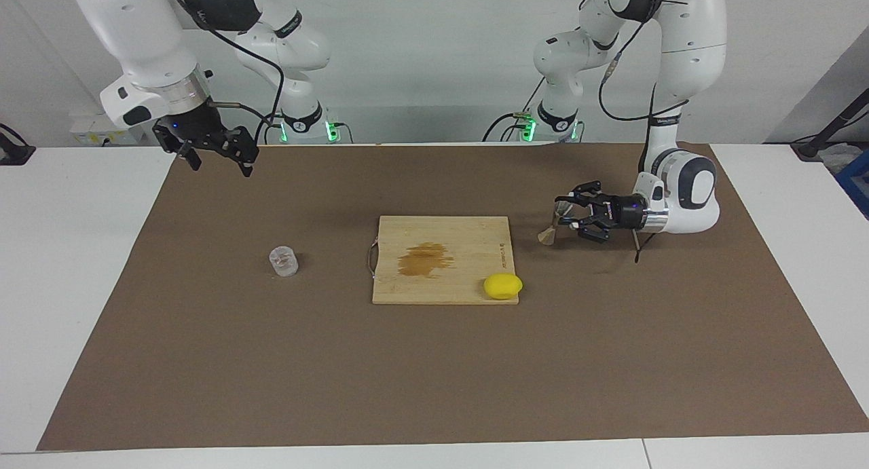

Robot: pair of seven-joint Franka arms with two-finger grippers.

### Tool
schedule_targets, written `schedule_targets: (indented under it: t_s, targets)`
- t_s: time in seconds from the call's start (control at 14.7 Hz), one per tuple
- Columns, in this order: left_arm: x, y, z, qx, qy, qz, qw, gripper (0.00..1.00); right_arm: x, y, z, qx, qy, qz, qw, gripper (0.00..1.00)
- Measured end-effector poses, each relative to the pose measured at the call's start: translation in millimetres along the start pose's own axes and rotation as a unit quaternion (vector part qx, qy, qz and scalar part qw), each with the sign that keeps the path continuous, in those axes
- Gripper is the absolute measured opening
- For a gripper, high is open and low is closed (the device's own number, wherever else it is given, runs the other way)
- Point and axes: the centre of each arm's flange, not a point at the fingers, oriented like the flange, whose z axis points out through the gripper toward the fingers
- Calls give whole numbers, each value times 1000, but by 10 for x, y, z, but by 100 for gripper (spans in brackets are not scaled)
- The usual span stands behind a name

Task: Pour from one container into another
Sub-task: 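Carry the metal cup with the left gripper onto the cutting board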

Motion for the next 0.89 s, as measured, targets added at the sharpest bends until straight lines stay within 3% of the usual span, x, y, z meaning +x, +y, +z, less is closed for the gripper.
schedule_targets:
  t_s: [0.48,0.89]
  targets:
    - [4,156,795,31,-12,-3,999,50,0,0,0,0,0,0,1000,100]
    - [-81,162,1576,65,-2,-15,998,50,-2,0,-3,0,0,0,1000,100]
